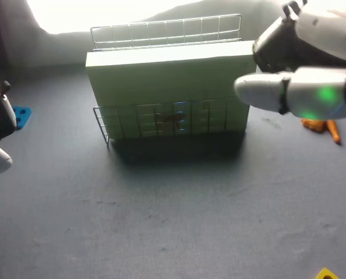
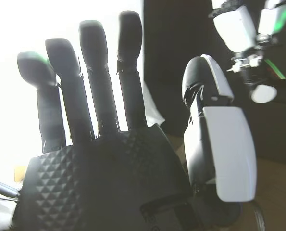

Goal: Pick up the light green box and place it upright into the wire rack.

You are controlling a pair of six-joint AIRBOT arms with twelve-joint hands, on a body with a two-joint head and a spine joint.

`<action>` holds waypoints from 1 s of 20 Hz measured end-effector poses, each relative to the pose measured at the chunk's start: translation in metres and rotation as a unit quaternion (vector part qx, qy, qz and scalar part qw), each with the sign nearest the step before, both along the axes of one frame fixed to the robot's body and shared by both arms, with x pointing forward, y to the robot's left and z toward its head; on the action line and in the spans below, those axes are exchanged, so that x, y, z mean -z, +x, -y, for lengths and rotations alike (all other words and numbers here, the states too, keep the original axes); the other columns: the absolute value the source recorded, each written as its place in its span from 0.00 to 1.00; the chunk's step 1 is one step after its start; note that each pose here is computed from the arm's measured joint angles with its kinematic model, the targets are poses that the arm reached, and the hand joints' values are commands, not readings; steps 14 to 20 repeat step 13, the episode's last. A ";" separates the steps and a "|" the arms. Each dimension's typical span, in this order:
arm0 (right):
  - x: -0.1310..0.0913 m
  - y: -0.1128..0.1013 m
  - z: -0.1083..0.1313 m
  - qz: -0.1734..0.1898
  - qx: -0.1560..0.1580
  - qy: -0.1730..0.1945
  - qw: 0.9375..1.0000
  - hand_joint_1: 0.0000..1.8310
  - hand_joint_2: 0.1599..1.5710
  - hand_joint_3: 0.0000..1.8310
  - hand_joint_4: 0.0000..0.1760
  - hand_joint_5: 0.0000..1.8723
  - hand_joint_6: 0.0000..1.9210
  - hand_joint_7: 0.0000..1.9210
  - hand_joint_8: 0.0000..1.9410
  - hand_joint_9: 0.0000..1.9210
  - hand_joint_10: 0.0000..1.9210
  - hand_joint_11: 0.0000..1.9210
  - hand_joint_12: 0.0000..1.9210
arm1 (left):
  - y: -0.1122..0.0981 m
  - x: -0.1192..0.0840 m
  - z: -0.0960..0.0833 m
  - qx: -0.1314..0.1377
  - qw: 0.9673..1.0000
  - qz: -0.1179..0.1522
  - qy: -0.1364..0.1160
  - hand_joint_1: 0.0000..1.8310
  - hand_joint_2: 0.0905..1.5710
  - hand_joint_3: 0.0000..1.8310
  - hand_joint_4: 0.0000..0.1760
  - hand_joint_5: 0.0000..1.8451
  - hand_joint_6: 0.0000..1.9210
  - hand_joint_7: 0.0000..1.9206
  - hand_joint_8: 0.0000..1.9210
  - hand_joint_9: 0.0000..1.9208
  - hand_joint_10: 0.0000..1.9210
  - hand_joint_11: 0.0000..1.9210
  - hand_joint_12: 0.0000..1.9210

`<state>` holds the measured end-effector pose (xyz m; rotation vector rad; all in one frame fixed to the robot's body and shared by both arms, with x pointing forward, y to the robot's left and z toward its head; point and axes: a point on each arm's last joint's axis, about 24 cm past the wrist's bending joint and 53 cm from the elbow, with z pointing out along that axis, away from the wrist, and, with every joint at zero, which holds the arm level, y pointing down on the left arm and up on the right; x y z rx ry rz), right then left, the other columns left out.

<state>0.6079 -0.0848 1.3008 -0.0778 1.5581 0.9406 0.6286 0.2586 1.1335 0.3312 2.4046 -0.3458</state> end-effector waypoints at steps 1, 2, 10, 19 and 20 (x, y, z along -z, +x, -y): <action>0.000 0.000 0.007 0.000 0.008 -0.001 1.000 0.05 0.78 0.00 0.00 0.53 0.93 0.60 0.92 0.59 1.00 0.57 1.00 | 0.000 0.000 0.000 -0.001 1.000 0.000 0.000 0.11 0.80 0.00 0.00 0.41 1.00 0.42 1.00 0.42 1.00 0.36 1.00; 0.002 -0.001 0.012 0.006 0.012 -0.011 1.000 0.06 0.78 0.00 0.00 0.53 0.94 0.60 0.93 0.60 1.00 0.59 1.00 | 0.000 0.000 -0.001 -0.001 1.000 0.000 0.000 0.09 0.81 0.00 0.00 0.43 1.00 0.45 1.00 0.44 1.00 0.38 1.00; -0.005 -0.022 0.008 0.027 -0.003 -0.024 0.999 0.03 0.79 0.00 0.00 0.56 0.95 0.64 0.96 0.66 1.00 0.68 1.00 | 0.002 0.000 -0.006 -0.007 1.000 0.001 0.001 0.06 0.81 0.00 0.00 0.46 0.96 0.48 0.97 0.46 1.00 0.39 1.00; -0.008 -0.022 0.008 0.030 -0.002 -0.018 0.999 0.03 0.80 0.00 0.00 0.57 0.95 0.63 0.97 0.65 1.00 0.66 1.00 | 0.002 0.000 -0.005 -0.007 1.000 0.000 -0.001 0.11 0.79 0.00 0.00 0.46 0.98 0.47 1.00 0.44 1.00 0.36 1.00; -0.008 -0.022 0.008 0.030 -0.002 -0.018 0.999 0.03 0.80 0.00 0.00 0.57 0.95 0.63 0.97 0.65 1.00 0.66 1.00 | 0.002 0.000 -0.005 -0.007 1.000 0.000 -0.001 0.11 0.79 0.00 0.00 0.46 0.98 0.47 1.00 0.44 1.00 0.36 1.00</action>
